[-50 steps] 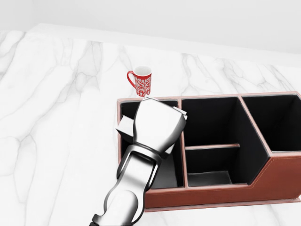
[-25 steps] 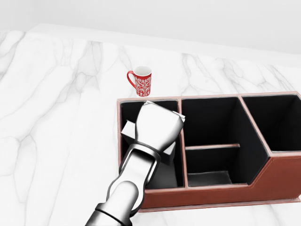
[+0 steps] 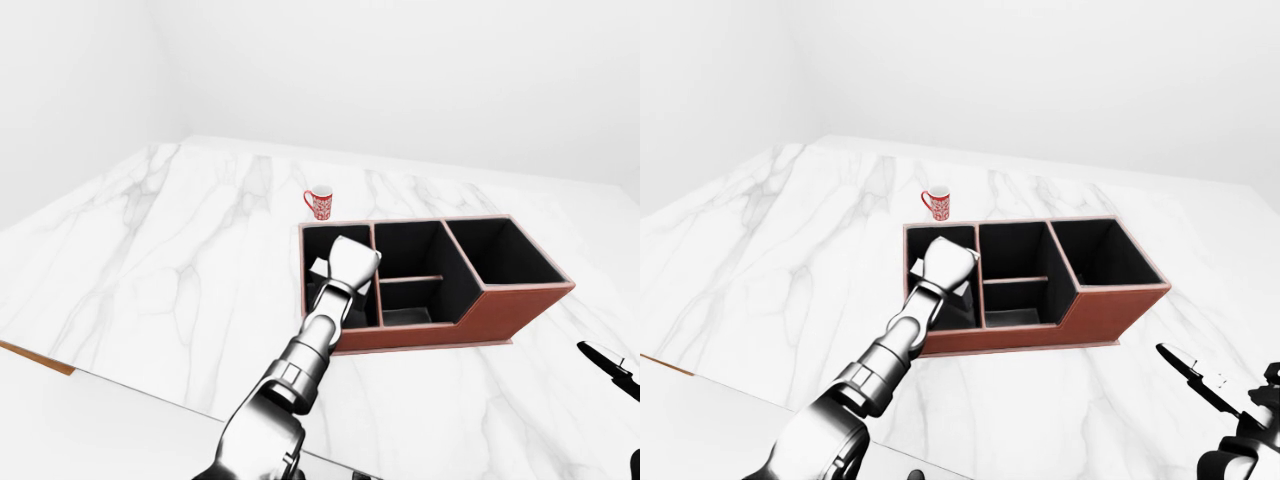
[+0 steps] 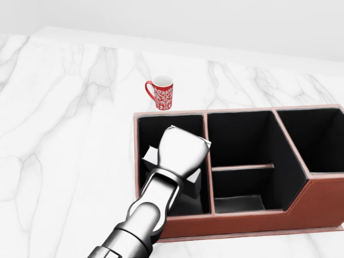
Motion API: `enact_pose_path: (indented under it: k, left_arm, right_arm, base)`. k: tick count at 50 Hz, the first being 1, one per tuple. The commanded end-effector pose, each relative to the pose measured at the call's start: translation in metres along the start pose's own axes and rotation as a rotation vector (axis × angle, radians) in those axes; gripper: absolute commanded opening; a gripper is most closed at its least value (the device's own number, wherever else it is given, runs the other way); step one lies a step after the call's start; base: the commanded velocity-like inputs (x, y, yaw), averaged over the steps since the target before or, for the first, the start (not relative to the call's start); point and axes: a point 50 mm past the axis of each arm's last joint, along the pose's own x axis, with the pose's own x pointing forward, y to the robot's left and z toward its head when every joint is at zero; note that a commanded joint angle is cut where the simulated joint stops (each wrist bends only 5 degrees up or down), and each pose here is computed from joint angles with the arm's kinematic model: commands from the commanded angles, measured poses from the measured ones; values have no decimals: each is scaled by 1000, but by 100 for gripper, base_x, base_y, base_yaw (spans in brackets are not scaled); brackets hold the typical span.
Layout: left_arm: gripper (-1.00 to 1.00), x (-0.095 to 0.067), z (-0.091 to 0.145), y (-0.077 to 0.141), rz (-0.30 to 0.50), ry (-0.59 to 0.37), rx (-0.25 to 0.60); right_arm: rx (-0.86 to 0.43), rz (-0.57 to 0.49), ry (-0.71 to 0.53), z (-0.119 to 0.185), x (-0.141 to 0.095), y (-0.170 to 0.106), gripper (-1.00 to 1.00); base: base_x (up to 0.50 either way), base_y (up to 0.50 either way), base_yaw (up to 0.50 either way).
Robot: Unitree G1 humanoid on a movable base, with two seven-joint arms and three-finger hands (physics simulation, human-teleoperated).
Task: Pick up the book and place it in the left compartment of the caddy.
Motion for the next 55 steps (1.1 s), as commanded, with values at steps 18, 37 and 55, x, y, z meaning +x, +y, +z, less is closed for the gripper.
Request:
enact_pose_path:
  k: [18, 37, 55]
  left_arm:
    - [-100, 3, 2, -14, -37, -39, 21]
    - [-100, 0, -8, -19, -45, -2, -9]
    - [100, -2, 2, -2, 22, -32, 27]
  right_arm:
    - [-12, 1, 5, -3, 0, 0, 100]
    - [-22, 6, 6, -4, 0, 1, 100]
    - [-23, 8, 5, -4, 0, 1, 100]
  base:
    - [0, 0, 0]
    - [0, 0, 0]
    - [0, 0, 0]
